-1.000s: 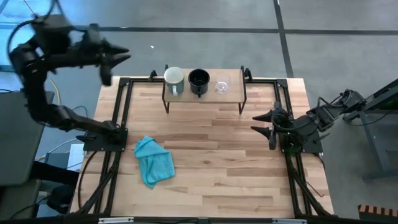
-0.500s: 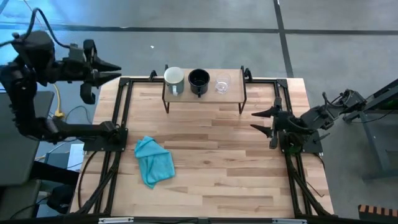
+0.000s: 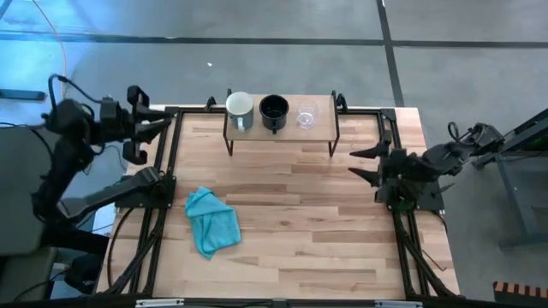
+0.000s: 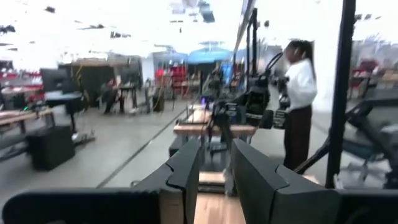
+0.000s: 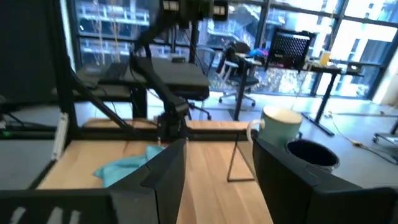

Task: Stack small to large cups/mugs on shelf
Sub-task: Return to Home Position

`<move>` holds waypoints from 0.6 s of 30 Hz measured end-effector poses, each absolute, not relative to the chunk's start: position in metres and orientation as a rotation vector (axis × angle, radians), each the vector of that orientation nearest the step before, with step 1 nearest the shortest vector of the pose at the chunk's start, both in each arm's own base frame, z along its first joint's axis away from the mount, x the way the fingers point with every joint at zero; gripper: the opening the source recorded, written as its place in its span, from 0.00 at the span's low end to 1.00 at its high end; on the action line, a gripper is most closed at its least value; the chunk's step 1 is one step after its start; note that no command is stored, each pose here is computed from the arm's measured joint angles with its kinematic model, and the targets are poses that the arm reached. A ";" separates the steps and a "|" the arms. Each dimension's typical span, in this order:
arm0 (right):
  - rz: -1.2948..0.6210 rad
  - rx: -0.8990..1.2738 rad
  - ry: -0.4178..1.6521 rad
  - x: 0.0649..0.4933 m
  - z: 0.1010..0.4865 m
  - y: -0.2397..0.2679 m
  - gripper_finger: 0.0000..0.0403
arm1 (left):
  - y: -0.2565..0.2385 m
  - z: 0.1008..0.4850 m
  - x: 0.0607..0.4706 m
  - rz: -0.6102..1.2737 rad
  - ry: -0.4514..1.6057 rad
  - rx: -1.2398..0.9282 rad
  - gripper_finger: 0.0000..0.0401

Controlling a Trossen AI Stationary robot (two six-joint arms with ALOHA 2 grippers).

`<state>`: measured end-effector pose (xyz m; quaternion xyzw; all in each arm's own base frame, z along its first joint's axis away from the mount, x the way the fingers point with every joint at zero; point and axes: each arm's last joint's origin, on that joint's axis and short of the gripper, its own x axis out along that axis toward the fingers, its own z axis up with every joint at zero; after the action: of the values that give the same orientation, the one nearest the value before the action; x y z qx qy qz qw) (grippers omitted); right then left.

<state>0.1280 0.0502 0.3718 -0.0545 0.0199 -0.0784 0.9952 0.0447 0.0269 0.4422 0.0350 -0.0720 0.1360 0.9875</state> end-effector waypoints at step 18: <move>-0.123 -0.001 -0.115 0.100 0.389 0.036 0.44 | 0.026 0.376 0.048 0.122 -0.291 0.024 0.21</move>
<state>0.0999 0.0358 0.3894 -0.0004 -0.0574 -0.0612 0.9965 0.0476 0.0259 0.3764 0.0117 -0.1450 0.0609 0.9875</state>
